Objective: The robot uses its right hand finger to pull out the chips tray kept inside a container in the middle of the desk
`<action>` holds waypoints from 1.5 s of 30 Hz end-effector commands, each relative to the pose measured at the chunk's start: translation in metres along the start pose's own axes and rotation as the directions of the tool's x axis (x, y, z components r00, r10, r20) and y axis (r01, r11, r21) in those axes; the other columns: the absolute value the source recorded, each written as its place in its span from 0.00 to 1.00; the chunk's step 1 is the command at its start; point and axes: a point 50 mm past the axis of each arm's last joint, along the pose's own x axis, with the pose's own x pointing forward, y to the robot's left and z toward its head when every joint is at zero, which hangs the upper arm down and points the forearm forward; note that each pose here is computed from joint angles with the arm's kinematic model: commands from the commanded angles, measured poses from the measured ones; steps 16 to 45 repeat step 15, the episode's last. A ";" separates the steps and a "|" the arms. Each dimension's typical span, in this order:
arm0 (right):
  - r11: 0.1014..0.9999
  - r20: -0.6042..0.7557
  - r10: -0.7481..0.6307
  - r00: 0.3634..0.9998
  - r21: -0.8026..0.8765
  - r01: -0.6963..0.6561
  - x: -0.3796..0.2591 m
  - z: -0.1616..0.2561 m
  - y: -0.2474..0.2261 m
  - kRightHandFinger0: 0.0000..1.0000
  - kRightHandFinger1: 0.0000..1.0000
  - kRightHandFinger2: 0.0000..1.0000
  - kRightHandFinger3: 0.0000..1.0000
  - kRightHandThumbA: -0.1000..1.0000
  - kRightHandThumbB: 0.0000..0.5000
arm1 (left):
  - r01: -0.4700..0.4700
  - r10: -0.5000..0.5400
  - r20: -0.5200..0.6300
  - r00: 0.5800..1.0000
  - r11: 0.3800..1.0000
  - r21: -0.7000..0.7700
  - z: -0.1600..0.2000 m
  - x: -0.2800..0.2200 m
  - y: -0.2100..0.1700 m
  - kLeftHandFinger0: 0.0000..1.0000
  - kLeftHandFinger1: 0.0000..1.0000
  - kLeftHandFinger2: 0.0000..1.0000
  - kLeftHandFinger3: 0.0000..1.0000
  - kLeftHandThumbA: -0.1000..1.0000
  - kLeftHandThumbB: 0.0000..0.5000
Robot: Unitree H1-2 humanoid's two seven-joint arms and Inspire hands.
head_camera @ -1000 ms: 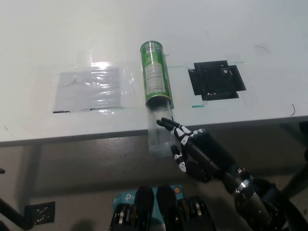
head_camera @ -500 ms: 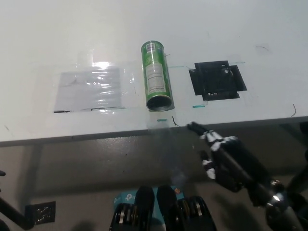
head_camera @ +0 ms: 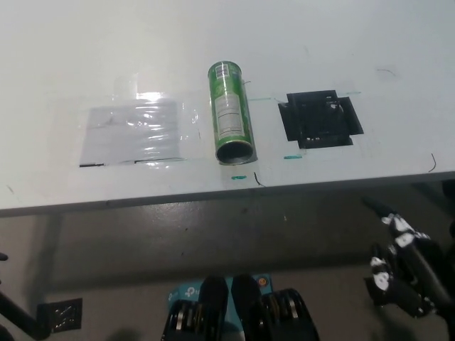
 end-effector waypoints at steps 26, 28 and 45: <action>0.824 -0.351 -0.345 0.871 0.330 0.460 -0.042 -0.078 0.025 0.02 0.04 1.00 1.00 0.00 0.41 | -0.021 0.020 0.046 0.999 1.000 0.020 0.004 -0.001 0.007 0.04 0.01 0.11 0.30 0.03 0.00; 0.824 -0.351 -0.345 0.871 0.330 0.460 -0.042 -0.078 0.025 0.02 0.04 1.00 1.00 0.00 0.41 | -0.021 0.020 0.046 0.999 1.000 0.020 0.004 -0.001 0.007 0.04 0.01 0.11 0.30 0.03 0.00; 0.824 -0.351 -0.345 0.871 0.330 0.460 -0.042 -0.078 0.025 0.02 0.04 1.00 1.00 0.00 0.41 | -0.021 0.020 0.046 0.999 1.000 0.020 0.004 -0.001 0.007 0.04 0.01 0.11 0.30 0.03 0.00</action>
